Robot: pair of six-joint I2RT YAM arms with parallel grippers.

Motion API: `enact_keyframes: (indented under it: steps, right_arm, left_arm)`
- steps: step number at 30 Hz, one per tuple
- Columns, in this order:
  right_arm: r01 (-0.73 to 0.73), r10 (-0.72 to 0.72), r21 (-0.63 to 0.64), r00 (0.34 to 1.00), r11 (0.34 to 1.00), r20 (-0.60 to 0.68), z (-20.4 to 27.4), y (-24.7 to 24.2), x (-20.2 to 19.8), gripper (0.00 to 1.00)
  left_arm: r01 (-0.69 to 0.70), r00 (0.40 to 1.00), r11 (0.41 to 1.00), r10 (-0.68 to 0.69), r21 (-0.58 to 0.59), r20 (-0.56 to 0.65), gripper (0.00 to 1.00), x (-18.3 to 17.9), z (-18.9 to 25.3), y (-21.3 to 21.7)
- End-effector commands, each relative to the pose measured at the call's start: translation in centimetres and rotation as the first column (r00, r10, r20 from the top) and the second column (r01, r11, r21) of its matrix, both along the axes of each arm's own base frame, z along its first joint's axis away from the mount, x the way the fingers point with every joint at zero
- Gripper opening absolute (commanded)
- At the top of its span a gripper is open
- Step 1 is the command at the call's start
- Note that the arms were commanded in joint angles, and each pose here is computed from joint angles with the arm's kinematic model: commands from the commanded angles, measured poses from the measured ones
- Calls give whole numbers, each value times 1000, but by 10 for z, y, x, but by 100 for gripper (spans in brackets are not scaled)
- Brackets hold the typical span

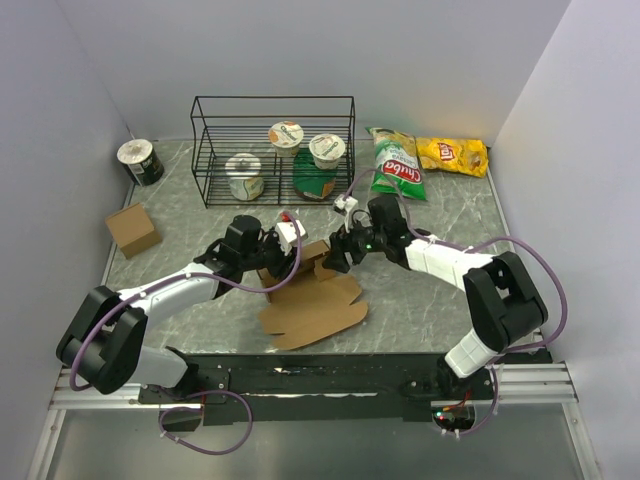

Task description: Fold the paper box

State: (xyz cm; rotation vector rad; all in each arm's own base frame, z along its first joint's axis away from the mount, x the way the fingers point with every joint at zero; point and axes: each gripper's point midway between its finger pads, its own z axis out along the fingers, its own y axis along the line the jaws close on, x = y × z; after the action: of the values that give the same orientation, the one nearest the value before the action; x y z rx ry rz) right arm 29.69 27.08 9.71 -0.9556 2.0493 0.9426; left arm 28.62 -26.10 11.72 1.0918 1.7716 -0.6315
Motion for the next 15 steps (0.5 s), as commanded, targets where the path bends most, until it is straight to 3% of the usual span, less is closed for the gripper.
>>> enact_keyframes:
  steps: [1, 6, 10, 15]
  right_arm:
    - [34, -34, 7, 994, 999, 100, 4, 11, 16, 73]
    - [89, -85, -16, 987, 996, 138, -1, 11, 17, 66]
    - [162, -153, -36, 972, 986, 179, -5, 5, 18, 54]
    - [241, -238, 15, 943, 970, 232, 3, 7, 20, 49]
  left_arm:
    - [65, 998, 996, -65, -59, 10, 43, -8, 17, -15]
    - [58, 998, 996, -57, -61, 15, 43, -7, 20, -14]
    - [59, 998, 996, -58, -69, 15, 42, -8, 22, -15]
    - [65, 998, 995, -65, -70, 8, 42, -9, 21, -15]
